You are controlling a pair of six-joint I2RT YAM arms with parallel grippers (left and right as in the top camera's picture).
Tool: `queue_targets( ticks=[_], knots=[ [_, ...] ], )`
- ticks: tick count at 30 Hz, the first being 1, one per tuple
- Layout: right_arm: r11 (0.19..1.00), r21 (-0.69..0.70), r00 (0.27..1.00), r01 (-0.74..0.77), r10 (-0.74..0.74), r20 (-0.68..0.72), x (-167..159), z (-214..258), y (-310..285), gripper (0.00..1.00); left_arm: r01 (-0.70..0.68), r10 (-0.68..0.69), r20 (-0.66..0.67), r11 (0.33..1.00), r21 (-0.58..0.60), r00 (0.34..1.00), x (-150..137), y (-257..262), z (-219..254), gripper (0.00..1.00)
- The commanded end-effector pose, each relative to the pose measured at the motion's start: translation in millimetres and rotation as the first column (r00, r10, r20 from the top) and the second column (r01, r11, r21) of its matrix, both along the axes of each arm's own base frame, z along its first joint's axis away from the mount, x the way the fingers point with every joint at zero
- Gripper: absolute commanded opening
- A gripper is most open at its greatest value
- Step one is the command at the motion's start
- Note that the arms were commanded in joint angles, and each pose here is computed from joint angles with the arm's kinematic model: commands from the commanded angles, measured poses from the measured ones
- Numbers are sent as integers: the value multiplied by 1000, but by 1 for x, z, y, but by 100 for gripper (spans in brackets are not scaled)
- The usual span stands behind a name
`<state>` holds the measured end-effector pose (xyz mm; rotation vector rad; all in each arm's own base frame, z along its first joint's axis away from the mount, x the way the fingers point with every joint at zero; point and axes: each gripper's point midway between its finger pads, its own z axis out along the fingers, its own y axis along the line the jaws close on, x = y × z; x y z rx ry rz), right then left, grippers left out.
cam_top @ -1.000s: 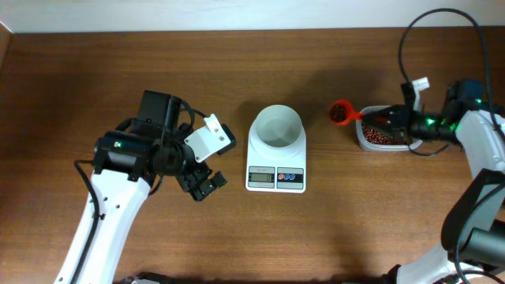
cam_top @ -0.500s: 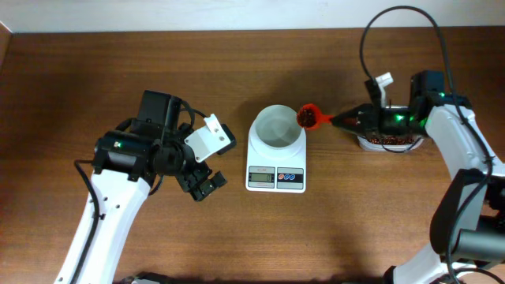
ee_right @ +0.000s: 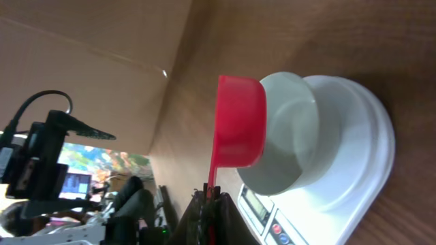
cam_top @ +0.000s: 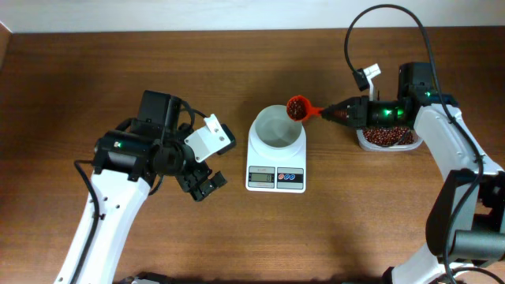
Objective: Scoop and weigh 50g on scale
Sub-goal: 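Lift the filled scoop and carry it left over the white bowl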
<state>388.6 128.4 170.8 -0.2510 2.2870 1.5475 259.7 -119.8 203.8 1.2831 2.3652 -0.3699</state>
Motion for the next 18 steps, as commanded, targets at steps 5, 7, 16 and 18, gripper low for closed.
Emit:
queue_targets(
  ticks=[5,7,16,18],
  knots=[
    [1000,-24,999,-5,6,47,5,-4,1,4,9,-9,16,1000,-15,1000,-2,-1,4,99],
    [1000,-24,999,-5,6,54,6,-4,1,4,9,-8,16,1000,-14,1000,-2,-1,4,99],
    [991,-74,963,-110,124,238,0,-4,19,4,9,-8,16,1000,-14,1000,-2,-1,4,99],
    [987,-87,948,-134,153,278,-1,-3,24,4,9,-8,16,1000,-14,1000,-2,-1,4,99]
  ],
)
